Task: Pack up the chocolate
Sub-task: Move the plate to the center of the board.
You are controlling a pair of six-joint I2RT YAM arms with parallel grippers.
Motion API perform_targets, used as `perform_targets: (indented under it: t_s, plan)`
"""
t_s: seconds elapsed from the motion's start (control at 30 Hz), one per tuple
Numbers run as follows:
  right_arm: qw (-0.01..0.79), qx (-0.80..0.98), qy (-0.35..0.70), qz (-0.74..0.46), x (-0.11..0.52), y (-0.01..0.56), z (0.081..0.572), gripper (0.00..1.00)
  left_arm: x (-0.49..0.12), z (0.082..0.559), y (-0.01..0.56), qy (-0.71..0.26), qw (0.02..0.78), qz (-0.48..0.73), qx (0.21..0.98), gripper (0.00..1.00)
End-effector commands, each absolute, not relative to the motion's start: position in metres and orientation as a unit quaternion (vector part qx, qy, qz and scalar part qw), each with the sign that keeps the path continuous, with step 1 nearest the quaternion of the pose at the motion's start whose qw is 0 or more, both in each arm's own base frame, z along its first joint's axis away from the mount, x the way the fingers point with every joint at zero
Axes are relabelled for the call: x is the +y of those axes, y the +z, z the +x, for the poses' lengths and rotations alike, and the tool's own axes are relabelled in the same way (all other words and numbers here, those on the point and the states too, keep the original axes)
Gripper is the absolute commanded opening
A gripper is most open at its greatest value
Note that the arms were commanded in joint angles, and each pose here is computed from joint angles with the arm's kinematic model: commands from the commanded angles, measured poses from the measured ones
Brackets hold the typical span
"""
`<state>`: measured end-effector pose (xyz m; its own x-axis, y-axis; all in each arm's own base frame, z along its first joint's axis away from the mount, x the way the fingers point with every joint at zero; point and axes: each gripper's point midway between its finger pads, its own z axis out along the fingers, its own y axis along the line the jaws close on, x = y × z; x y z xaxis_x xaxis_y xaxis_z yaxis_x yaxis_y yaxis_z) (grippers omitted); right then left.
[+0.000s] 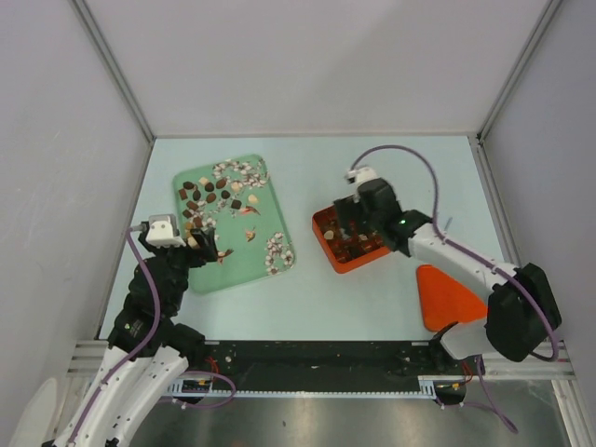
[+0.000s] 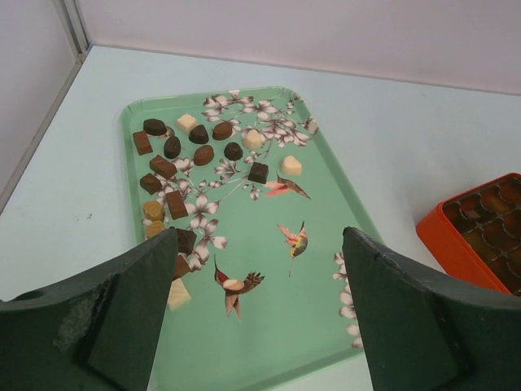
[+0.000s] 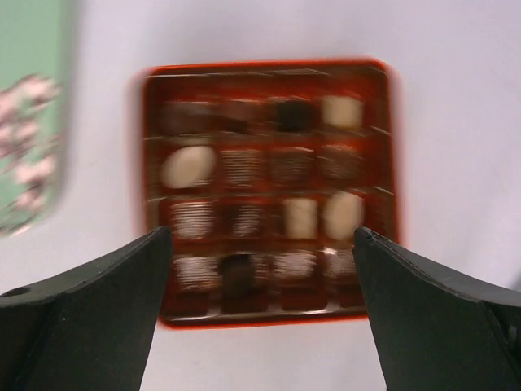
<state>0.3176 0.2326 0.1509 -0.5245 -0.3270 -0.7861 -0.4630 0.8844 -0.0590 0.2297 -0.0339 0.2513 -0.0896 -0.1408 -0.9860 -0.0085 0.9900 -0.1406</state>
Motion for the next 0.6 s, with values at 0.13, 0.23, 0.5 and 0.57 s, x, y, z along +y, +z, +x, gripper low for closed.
perform_targets:
  t_s: [0.13,0.23,0.5,0.57]
  plan:
    - [0.4,0.902,0.158,-0.029,0.133,0.132,0.369,0.96,-0.037,0.231,0.254,-0.057,0.676,-0.045,0.733,0.87]
    - [0.382,0.906,0.182,-0.012,0.123,0.116,0.38,0.96,-0.038,0.231,0.254,-0.058,0.676,-0.043,0.733,0.87]
    - [0.311,0.916,0.246,-0.06,0.156,0.088,0.353,0.95,-0.039,0.231,0.255,-0.061,0.678,-0.041,0.732,0.87]
    - [0.304,0.913,0.262,-0.08,0.171,0.09,0.338,0.95,-0.039,0.231,0.255,-0.062,0.678,-0.041,0.731,0.87]
